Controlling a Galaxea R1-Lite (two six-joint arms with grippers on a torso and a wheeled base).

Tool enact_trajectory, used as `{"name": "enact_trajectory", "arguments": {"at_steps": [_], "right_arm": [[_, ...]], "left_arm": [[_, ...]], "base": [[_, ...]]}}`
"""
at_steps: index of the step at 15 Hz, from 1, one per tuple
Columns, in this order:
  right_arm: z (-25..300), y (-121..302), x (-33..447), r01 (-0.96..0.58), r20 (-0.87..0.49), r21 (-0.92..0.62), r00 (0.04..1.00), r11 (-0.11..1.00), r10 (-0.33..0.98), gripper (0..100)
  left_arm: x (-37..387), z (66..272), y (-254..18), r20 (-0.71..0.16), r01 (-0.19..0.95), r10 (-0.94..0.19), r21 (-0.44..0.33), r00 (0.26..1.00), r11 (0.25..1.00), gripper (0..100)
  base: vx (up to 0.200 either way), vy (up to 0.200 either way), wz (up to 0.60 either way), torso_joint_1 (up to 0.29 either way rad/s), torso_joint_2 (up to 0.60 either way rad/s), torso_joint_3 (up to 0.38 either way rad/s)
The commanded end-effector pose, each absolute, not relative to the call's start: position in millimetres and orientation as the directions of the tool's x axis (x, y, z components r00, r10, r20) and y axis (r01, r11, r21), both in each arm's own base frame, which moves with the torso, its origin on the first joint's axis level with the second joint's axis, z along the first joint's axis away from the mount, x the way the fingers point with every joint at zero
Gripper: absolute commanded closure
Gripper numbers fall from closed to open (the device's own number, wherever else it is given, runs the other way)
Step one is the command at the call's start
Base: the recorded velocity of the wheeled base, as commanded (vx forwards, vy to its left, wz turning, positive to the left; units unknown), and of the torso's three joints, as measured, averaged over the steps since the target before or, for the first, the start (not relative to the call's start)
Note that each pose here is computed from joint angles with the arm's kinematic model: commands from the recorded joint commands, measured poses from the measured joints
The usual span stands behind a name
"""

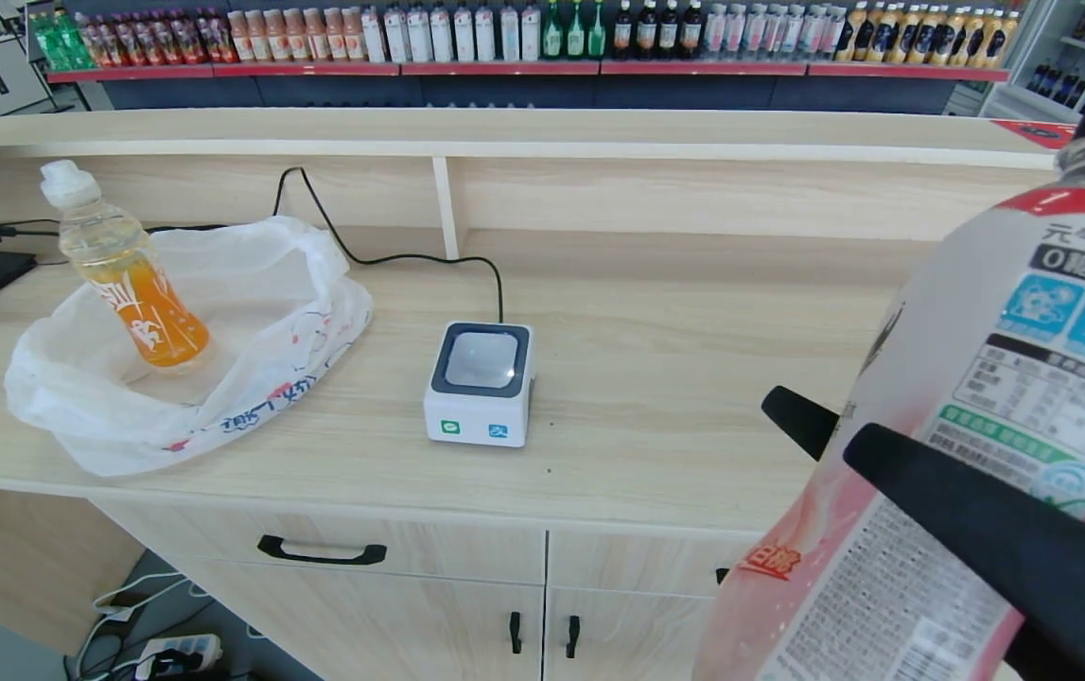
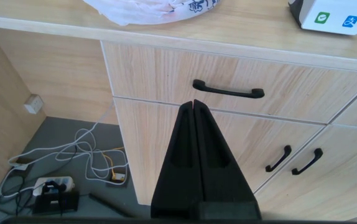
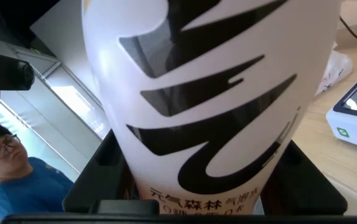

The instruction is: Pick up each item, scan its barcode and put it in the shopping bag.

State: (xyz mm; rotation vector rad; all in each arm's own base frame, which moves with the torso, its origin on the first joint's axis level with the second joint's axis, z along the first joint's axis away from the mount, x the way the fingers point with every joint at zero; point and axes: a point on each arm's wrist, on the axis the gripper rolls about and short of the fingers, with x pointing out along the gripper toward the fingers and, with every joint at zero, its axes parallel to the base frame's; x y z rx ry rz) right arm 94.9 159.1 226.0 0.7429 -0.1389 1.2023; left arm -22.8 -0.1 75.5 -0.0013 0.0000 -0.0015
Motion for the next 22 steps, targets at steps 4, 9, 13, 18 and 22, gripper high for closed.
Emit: {"name": "enact_trajectory", "arguments": {"at_steps": [4, 9, 13, 18, 22], "right_arm": [[235.3, 159.4, 93.1, -0.890, 0.509, 0.442, 0.349, 0.109, 0.787, 100], [236.9, 159.3, 92.2, -0.900, 0.513, 0.427, 0.319, 0.085, 0.797, 100], [237.0, 158.3, 91.4, -0.902, 0.514, 0.424, 0.313, 0.080, 0.799, 100], [235.4, 157.6, 91.0, -0.903, 0.509, 0.421, 0.314, 0.087, 0.801, 100], [229.0, 157.1, 91.1, -0.918, 0.485, 0.371, 0.323, 0.143, 0.813, 100]], "left_arm": [[-22.8, 75.5, -0.1, 0.000, 0.002, -0.002, -0.002, 1.000, 1.000, 100], [-22.8, 75.5, -0.1, 0.000, 0.002, -0.002, -0.002, 1.000, 1.000, 100], [-22.8, 75.5, -0.1, 0.000, 0.002, -0.002, -0.002, 1.000, 1.000, 100], [-22.8, 75.5, -0.1, 0.000, 0.002, -0.002, -0.002, 1.000, 1.000, 100], [-22.8, 75.5, -0.1, 0.000, 0.002, -0.002, -0.002, 1.000, 1.000, 100]], "base": [[0.000, 0.000, 0.00, 0.000, 0.00, 0.000], [0.000, 0.000, 0.00, 0.000, 0.00, 0.000], [0.000, 0.000, 0.00, 0.000, 0.00, 0.000], [0.000, 0.000, 0.00, 0.000, 0.00, 0.000], [0.000, 0.000, 0.00, 0.000, 0.00, 0.000]]}}
